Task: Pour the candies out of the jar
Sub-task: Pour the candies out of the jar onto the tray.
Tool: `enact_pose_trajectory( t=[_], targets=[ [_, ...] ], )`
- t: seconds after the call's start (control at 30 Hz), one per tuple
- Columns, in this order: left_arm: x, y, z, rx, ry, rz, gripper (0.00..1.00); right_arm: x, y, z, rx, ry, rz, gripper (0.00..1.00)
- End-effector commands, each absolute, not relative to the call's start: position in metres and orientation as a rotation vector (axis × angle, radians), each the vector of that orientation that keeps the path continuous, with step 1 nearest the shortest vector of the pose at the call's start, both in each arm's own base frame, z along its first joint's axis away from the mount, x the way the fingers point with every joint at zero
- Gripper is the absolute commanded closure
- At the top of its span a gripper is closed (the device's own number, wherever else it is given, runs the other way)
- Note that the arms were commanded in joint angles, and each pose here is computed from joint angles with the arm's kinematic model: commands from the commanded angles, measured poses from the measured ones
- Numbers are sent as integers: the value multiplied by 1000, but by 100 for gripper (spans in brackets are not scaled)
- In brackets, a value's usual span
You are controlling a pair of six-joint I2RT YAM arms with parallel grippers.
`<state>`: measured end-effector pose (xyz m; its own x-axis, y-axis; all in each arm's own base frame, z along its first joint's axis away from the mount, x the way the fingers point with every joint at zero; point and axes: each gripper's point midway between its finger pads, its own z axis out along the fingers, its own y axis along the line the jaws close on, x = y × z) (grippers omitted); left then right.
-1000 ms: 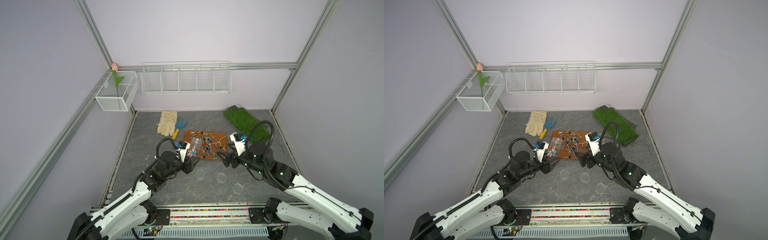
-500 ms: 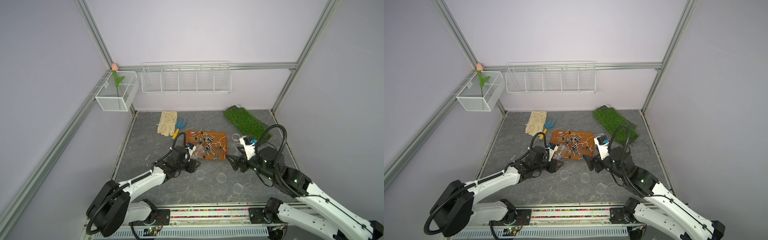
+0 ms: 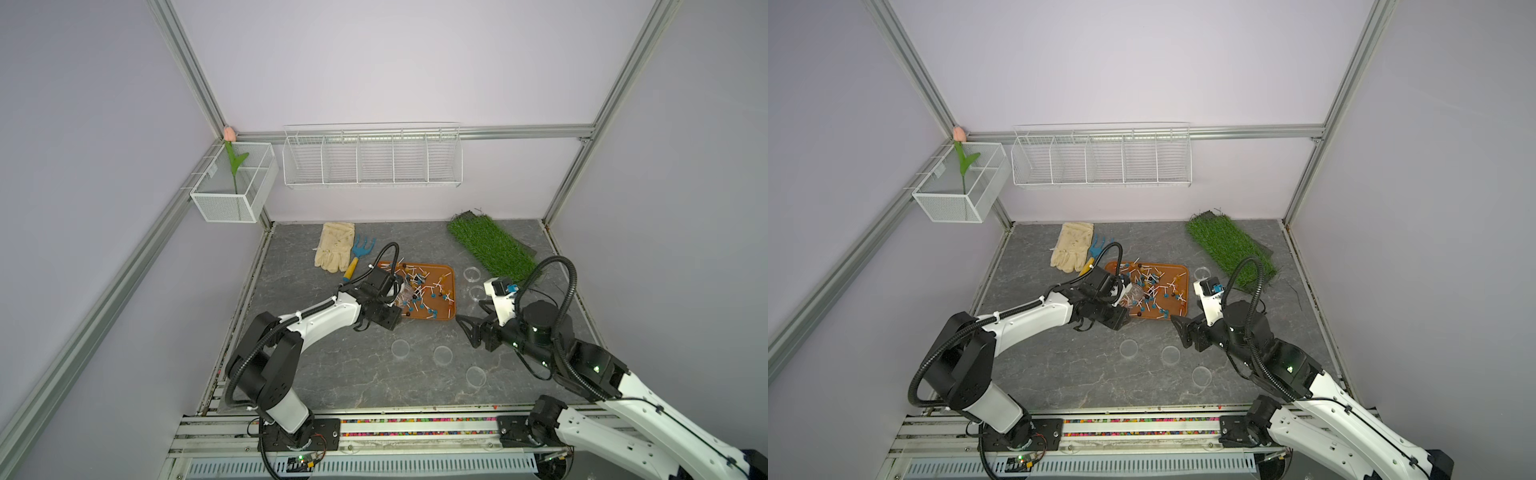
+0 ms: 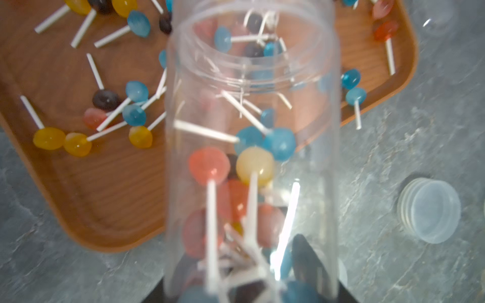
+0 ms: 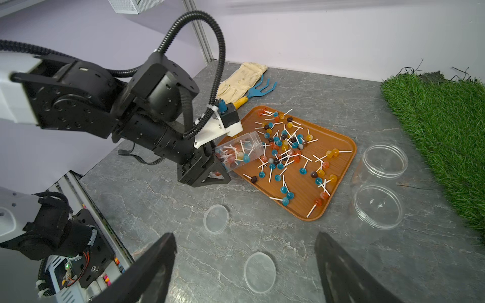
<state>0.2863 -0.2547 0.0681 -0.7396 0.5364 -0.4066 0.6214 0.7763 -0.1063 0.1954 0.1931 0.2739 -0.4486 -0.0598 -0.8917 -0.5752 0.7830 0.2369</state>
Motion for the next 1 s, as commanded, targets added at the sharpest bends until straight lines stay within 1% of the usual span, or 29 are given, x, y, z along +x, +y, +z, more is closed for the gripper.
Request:
enact_pose_trajectory(
  t=[0.0, 0.2, 0.33, 0.67, 0.77, 0.97],
  targets=[
    [286, -234, 70, 1004, 2681, -144, 58, 192, 188, 264, -460, 1989, 645, 14],
    [297, -222, 74, 1040, 2743, 35, 59, 188, 184, 259, -460, 1992, 653, 14],
    [302, -215, 81, 1098, 2751, 215, 59, 185, 184, 256, -469, 1989, 662, 14],
    [301, -208, 89, 1420, 2688, 728, 59, 181, 180, 242, -463, 1993, 670, 14],
    [305, -207, 93, 1466, 2669, 825, 59, 179, 178, 240, -456, 1987, 676, 14],
    [312, -208, 103, 1505, 2603, 946, 59, 175, 169, 237, -431, 1979, 668, 13]
  ],
)
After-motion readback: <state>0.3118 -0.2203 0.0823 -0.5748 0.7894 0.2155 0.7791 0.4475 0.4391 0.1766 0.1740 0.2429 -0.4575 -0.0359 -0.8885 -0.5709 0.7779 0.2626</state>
